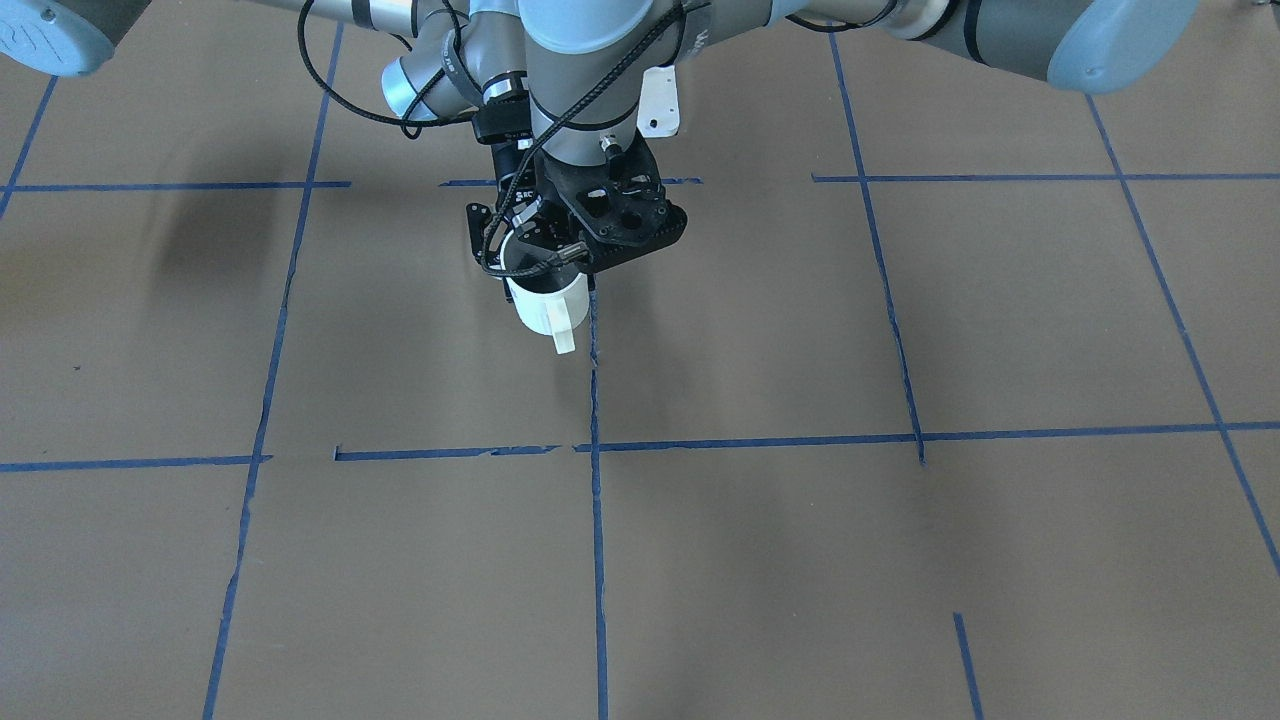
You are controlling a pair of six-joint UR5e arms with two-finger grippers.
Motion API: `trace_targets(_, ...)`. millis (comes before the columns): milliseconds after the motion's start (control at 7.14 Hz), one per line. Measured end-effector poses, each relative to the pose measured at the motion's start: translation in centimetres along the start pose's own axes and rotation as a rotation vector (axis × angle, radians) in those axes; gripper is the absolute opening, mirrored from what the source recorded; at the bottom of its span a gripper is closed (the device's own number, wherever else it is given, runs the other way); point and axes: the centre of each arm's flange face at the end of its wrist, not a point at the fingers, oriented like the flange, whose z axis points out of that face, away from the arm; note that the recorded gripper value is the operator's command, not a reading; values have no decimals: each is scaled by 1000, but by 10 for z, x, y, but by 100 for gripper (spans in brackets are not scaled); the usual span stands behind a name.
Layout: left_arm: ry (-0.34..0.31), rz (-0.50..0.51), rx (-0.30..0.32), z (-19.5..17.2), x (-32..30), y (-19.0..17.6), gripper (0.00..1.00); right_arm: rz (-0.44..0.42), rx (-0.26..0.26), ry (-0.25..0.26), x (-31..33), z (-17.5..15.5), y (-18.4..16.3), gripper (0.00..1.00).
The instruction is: Left arm hands cup to right arm to dump lemon
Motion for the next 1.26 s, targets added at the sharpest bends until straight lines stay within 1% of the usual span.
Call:
trace_targets(280,18,2,11,-12,-1,-1,0,-28,-19,5,5,-1,22,100)
trace_targets(420,41,-1,26,-28,-5,-8,0,-47,-29,11,11,0,33,100)
trace_targets(560,68,-7,47,-47,-17,-18,0,-53,-39,10,15,2,35,100)
trace_targets(700,86,8,64,-55,-44,-27,0,-46,-60,-5,17,4,27,100)
trace_targets(841,94,60,84,-57,-87,-37,0,-36,-96,-27,25,11,12,100)
trace_targets(981,85,132,103,-53,-138,-48,0,-30,-141,-46,47,21,-3,100)
trace_targets(1261,13,326,135,-39,-240,-81,0,-6,-257,-81,121,34,-43,100)
